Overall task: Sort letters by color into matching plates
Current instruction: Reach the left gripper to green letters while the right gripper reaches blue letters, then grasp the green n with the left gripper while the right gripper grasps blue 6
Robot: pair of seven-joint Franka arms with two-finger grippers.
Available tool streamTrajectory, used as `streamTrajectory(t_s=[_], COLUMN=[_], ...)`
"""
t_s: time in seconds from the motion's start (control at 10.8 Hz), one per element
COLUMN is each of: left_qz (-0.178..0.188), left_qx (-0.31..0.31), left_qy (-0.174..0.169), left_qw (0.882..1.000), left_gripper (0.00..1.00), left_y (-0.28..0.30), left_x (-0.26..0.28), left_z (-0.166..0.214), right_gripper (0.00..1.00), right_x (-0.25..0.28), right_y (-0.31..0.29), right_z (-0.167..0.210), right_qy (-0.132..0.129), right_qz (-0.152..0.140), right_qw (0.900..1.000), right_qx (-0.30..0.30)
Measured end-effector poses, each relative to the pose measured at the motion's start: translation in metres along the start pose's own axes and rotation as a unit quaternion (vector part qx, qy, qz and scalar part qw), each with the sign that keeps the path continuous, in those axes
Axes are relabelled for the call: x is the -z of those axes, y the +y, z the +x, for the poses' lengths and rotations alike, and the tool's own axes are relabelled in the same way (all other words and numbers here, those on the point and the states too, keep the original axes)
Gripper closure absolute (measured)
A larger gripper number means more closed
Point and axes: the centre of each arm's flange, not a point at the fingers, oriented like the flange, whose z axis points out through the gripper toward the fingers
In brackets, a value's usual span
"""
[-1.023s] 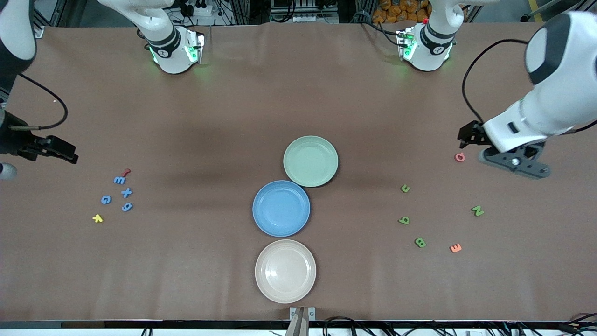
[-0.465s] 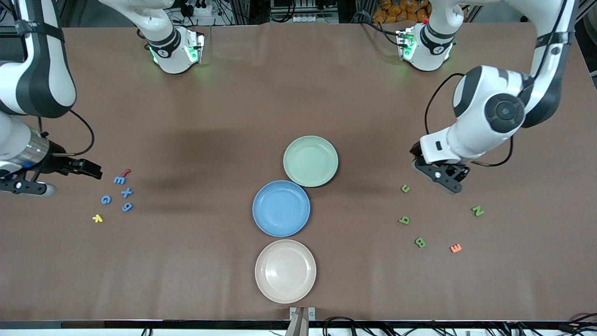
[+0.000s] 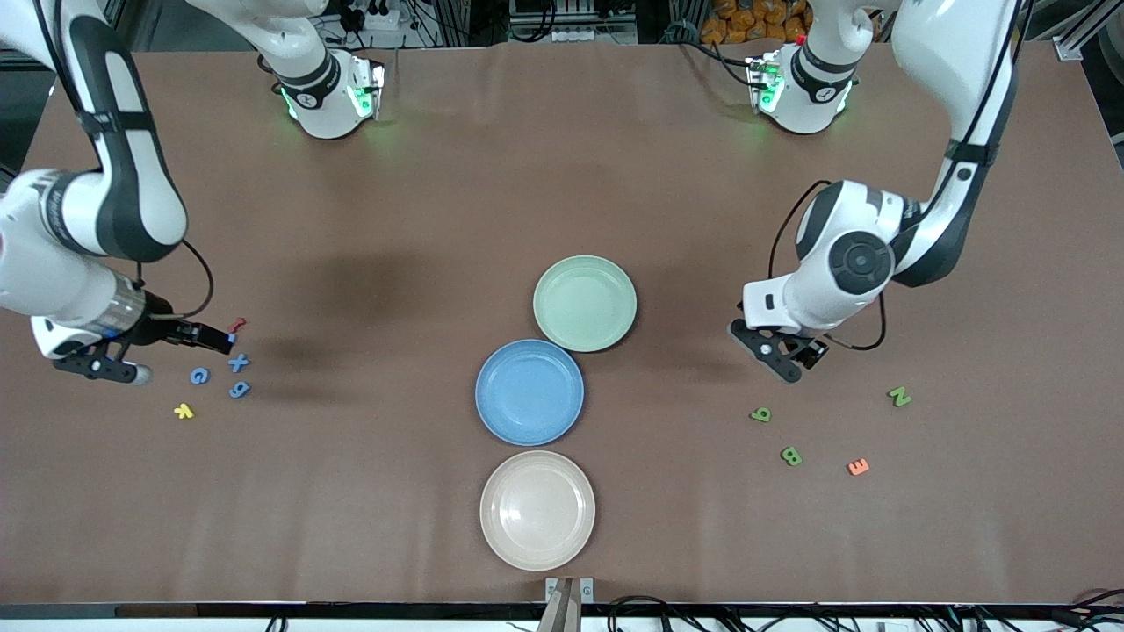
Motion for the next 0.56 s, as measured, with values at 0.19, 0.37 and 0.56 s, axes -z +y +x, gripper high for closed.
streamTrajectory(t_s=[0.19, 0.37, 0.56], left_qz=[0.007, 0.003, -0.004], left_qx=[-0.021, -0.033, -0.033], left_qy=[-0.006, -0.016, -0.024], left_qw=[1.0, 0.999, 0.999], left_gripper=[0.0, 0.0, 0.0], left_y=[0.004, 0.002, -0.002], left_x=[-0.033, -0.056, -0.074], left_z=[0.006, 0.005, 0.001], right_gripper=[0.0, 0.0, 0.0], right_x=[-0.036, -0.059, -0.071], right_y=[0.002, 0.009, 0.016], right_z=[0.006, 0.01, 0.015], right_qy=[-0.005, -0.002, 0.004], right_qz=[-0.002, -0.003, -0.004], right_qw=[1.0, 0.999, 0.999], right_qx=[0.014, 0.033, 0.04])
